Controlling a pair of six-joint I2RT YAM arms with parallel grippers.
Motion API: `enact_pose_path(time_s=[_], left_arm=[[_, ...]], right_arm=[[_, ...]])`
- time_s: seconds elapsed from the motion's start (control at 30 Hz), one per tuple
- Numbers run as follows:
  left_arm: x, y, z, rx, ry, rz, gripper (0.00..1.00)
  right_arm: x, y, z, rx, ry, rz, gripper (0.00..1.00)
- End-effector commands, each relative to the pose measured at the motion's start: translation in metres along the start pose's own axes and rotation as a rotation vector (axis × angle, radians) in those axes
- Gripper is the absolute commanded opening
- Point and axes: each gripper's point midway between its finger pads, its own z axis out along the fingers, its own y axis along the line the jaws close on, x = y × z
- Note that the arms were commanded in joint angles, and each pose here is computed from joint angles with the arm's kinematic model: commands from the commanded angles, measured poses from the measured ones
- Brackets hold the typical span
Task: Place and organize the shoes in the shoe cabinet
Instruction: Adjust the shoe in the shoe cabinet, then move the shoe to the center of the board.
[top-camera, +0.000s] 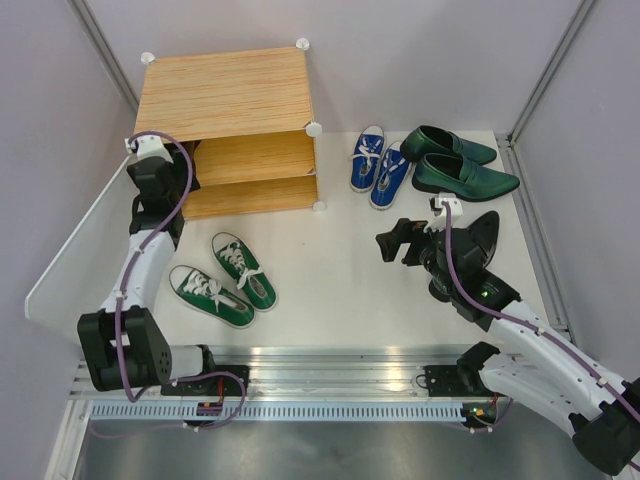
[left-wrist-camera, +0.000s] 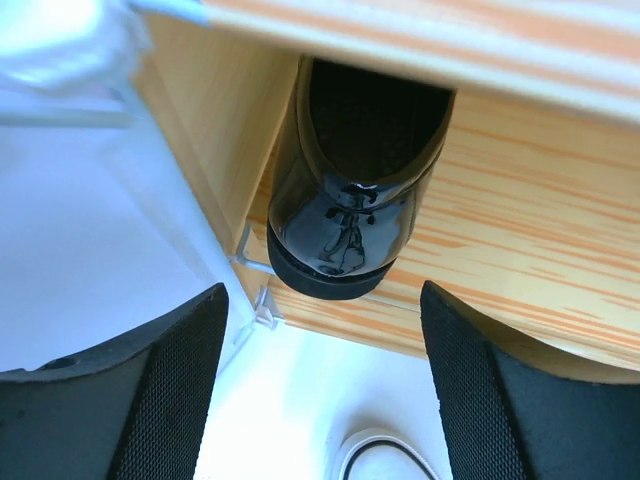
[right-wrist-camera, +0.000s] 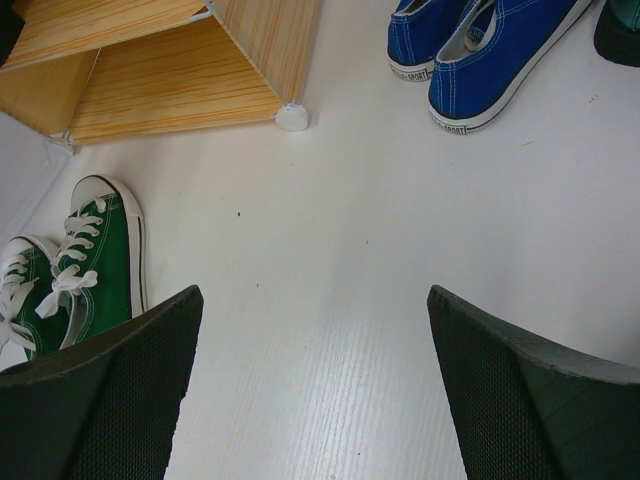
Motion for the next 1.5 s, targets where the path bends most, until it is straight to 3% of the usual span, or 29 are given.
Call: enact_pose_path(time_s=[0.0, 0.2, 0.23, 0.47, 0.53, 0.63, 0.73, 0.93, 1.07, 1.23, 1.37, 1.4, 1.43, 1.47], left_arm=[[-0.030, 0.000, -0.022, 0.019, -0.078, -0.072, 0.81], [-0.015, 0.010, -0.060, -0.028, 0.002, -0.194, 0.83], [-0.029, 0.007, -0.076, 0.009, -0.042, -0.219, 0.84], [-0.027, -0.012, -0.131, 0.176, -0.065, -0.324, 0.96], [-0.021, -0.013, -0.138, 0.198, -0.062, -0.318, 0.96], [-0.016, -0.027, -0.156, 0.309, -0.067, -0.283, 0.86], [-0.014, -0.043, -0.173, 0.419, -0.078, -0.268, 0.83], [-0.005, -0.068, -0.193, 0.526, -0.081, -0.221, 1.00], [-0.008, -0.066, -0.198, 0.501, -0.090, -0.182, 1.00], [-0.006, -0.083, -0.212, 0.584, -0.089, -0.140, 1.00], [-0.006, -0.088, -0.218, 0.617, -0.095, -0.123, 1.00], [-0.006, -0.089, -0.219, 0.621, -0.096, -0.117, 1.00], [-0.006, -0.090, -0.220, 0.626, -0.097, -0.115, 1.00], [-0.007, -0.090, -0.221, 0.628, -0.102, -0.114, 1.00]], right_arm=[[-0.013, 0.003, -0.001, -0.012, -0.048, -0.002, 0.96], [-0.010, 0.001, 0.000, -0.005, -0.044, 0.001, 0.96], [-0.009, 0.000, 0.000, 0.000, -0.040, 0.003, 0.96], [-0.008, -0.023, 0.004, 0.141, -0.035, 0.008, 0.96], [-0.012, -0.039, 0.002, 0.238, -0.046, 0.009, 0.97], [-0.017, -0.067, -0.001, 0.408, -0.069, 0.033, 0.97], [-0.016, -0.098, -0.009, 0.575, -0.080, 0.055, 0.97], [-0.004, -0.147, -0.019, 0.762, -0.097, 0.134, 0.97], [0.022, -0.170, -0.002, 0.779, -0.011, 0.183, 0.96], [0.057, -0.183, 0.013, 0.797, 0.120, 0.229, 0.96], [0.074, -0.182, 0.025, 0.752, 0.196, 0.217, 0.86], [0.074, -0.181, 0.027, 0.744, 0.205, 0.217, 0.68], [0.077, -0.179, 0.029, 0.727, 0.225, 0.217, 0.56], [0.075, -0.176, 0.031, 0.713, 0.227, 0.212, 0.33]])
